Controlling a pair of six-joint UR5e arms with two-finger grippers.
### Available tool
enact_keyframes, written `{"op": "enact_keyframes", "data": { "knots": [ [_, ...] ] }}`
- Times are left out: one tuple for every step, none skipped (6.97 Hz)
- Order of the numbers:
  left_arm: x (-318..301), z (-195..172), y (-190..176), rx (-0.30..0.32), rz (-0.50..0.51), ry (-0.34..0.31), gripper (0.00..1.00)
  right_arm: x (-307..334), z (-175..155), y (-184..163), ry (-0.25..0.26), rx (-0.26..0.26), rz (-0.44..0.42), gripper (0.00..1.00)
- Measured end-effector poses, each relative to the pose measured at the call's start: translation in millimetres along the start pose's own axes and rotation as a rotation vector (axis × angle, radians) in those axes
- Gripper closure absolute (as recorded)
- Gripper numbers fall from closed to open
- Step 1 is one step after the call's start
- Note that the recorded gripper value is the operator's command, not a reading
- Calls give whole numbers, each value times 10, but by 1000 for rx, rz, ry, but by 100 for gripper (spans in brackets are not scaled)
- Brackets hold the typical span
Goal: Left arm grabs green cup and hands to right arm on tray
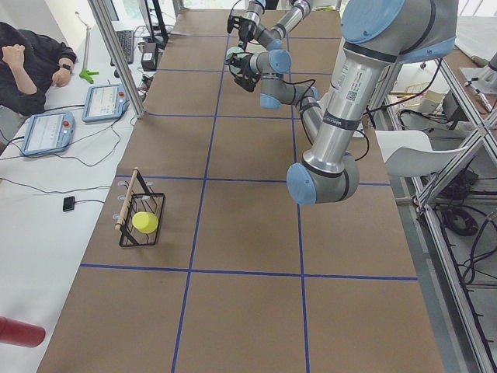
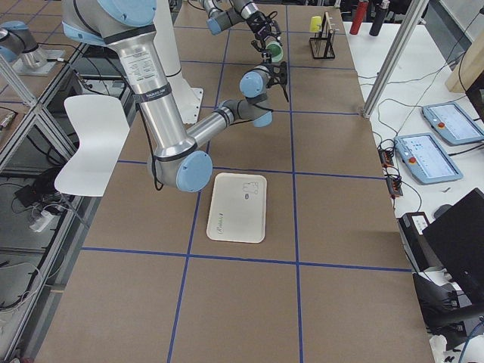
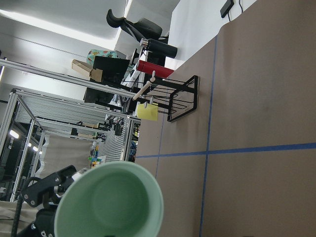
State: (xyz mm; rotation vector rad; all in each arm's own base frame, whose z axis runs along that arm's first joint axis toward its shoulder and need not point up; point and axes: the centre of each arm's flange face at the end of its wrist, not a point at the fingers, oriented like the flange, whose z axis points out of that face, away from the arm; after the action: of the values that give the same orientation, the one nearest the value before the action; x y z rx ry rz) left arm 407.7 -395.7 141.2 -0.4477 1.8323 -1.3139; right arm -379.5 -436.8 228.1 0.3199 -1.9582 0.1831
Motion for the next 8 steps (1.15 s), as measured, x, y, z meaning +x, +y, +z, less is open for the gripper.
{"op": "enact_keyframes", "data": {
  "knots": [
    [-41, 6, 16, -2, 0, -7, 56, 12, 3, -4, 3, 1, 1, 12],
    [-86, 12, 35, -4, -1, -14, 56, 26, 7, -5, 6, 1, 1, 12],
    [-120, 15, 49, -6, -2, -19, 56, 38, 13, -3, 8, 0, 2, 12],
    [-140, 17, 59, -8, -3, -23, 56, 58, 23, -2, 12, 0, 4, 12],
    [-144, 18, 69, -10, -4, -23, 56, 85, 33, -4, 17, -1, 5, 12],
    [-144, 17, 81, -13, -5, -24, 56, 103, 41, -2, 21, -2, 6, 12],
    [-144, 20, 98, -15, -5, -23, 56, 114, 48, -1, 23, -3, 7, 12],
    [-146, 25, 123, -19, -6, -23, 56, 111, 58, 2, 22, -5, 7, 12]
  ]
}}
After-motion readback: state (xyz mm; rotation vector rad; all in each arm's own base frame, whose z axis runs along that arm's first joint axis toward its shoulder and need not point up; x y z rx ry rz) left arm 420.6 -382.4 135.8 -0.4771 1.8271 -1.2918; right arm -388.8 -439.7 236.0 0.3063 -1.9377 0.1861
